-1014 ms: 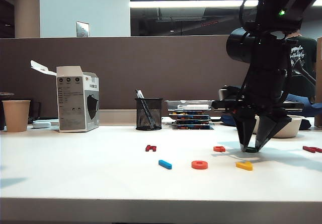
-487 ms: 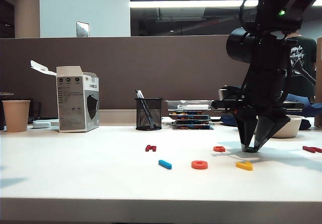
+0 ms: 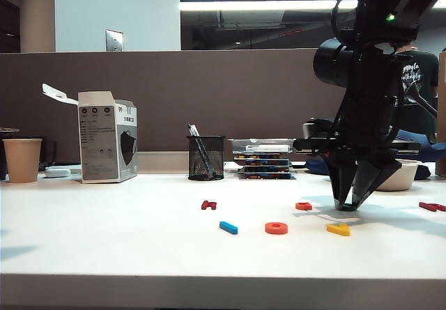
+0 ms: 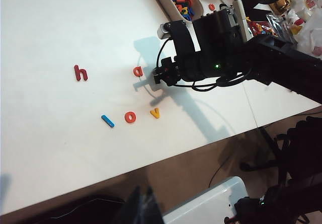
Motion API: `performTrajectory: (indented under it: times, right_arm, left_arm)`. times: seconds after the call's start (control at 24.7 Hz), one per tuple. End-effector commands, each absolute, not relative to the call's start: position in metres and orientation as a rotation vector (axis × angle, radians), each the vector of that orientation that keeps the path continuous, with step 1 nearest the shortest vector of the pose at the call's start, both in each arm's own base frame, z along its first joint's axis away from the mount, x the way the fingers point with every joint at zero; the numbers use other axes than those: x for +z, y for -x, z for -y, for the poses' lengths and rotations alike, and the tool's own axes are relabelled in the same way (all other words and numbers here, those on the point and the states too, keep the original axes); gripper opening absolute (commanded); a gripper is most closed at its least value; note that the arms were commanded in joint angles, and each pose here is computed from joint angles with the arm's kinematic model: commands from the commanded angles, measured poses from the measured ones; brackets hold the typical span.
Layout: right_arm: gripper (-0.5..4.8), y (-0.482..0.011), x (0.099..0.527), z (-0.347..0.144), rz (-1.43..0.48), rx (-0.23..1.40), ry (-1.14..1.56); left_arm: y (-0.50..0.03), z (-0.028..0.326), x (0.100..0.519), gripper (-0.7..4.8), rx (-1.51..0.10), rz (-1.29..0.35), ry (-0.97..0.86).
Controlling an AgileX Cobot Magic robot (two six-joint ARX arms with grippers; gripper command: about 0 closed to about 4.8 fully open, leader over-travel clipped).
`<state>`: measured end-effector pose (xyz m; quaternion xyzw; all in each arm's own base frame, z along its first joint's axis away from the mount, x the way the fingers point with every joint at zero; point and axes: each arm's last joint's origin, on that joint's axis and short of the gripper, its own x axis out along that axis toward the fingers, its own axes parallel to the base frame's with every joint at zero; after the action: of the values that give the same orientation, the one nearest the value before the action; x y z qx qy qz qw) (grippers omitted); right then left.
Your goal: Select the appropriate letters from the row of letter magnets placed on the table to arrange into the word "love".
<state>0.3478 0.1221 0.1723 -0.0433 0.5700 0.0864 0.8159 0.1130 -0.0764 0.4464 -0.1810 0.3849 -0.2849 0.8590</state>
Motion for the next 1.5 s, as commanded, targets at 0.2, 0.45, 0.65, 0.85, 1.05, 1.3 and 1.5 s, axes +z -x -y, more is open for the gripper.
performTrajectory:
  times: [0.2,0.45,0.65,0.85,1.05,1.3,1.5]
  right_arm:
    - [0.94,-0.344,0.188,-0.121,-1.192,0.193,0.084]
    - [0.94,-0.336,0.21,-0.118,-1.154,0.199,0.076]
    - [0.94,-0.327,0.22,-0.115,-1.171,0.196,0.079]
    - [0.94,-0.317,0.233,-0.112,-1.163,0.192,0.071]
    - [0.94,-0.291,0.228,-0.102,-1.133,0.173,0.032]
    - [0.94,-0.268,0.21,-0.095,-1.151,0.15,-0.007]
    - [0.94,-0.255,0.188,-0.096,-1.212,0.161,-0.022]
  left_arm:
    - [-0.112,0.076,0.448,-0.05,-0.604,-0.801,0.378]
    - [-0.112,0.076,0.448,-0.05,-0.604,-0.8,0.378]
    - [-0.112,0.076,0.448,-0.05,-0.604,-0.799,0.378]
    - [-0.112,0.076,0.448,-0.05,-0.604,-0.798,0.378]
    - [-0.112,0.076,0.448,-0.05,-0.604,-0.798,0.378]
    - [-0.112,0.076,0.448,-0.05,-0.604,-0.798,0.378]
    - [-0.112,0.076,0.448,-0.05,-0.604,-0.798,0.378]
